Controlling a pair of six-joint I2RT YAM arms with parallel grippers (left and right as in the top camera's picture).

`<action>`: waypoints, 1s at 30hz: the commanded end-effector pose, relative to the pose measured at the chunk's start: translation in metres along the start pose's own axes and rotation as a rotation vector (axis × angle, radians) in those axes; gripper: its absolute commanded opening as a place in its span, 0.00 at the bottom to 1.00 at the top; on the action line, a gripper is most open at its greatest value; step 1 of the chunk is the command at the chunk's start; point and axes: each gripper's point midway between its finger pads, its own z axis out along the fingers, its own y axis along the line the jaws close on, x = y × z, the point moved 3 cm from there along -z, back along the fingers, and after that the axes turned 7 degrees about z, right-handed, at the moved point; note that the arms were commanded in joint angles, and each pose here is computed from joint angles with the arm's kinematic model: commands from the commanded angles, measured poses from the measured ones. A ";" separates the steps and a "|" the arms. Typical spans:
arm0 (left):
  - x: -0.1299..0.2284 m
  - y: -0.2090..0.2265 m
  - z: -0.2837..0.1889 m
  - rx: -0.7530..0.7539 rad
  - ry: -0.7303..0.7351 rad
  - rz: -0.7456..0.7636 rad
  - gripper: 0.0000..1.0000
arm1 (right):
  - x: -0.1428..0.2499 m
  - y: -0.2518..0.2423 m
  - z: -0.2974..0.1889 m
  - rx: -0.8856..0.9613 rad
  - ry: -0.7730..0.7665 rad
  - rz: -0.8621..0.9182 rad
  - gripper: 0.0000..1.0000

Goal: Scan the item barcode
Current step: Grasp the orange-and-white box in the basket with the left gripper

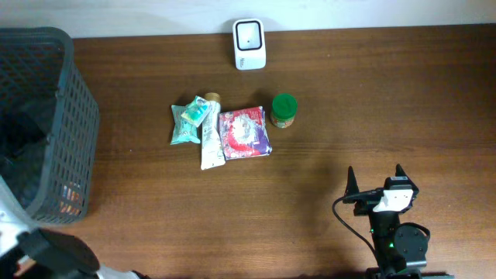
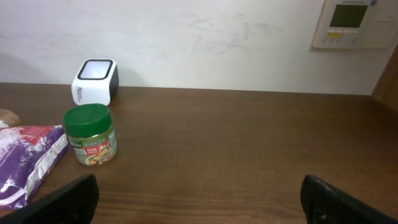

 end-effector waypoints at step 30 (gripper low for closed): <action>0.111 -0.001 0.120 0.084 0.590 -0.033 0.31 | 0.003 -0.003 0.000 0.016 0.004 0.005 0.98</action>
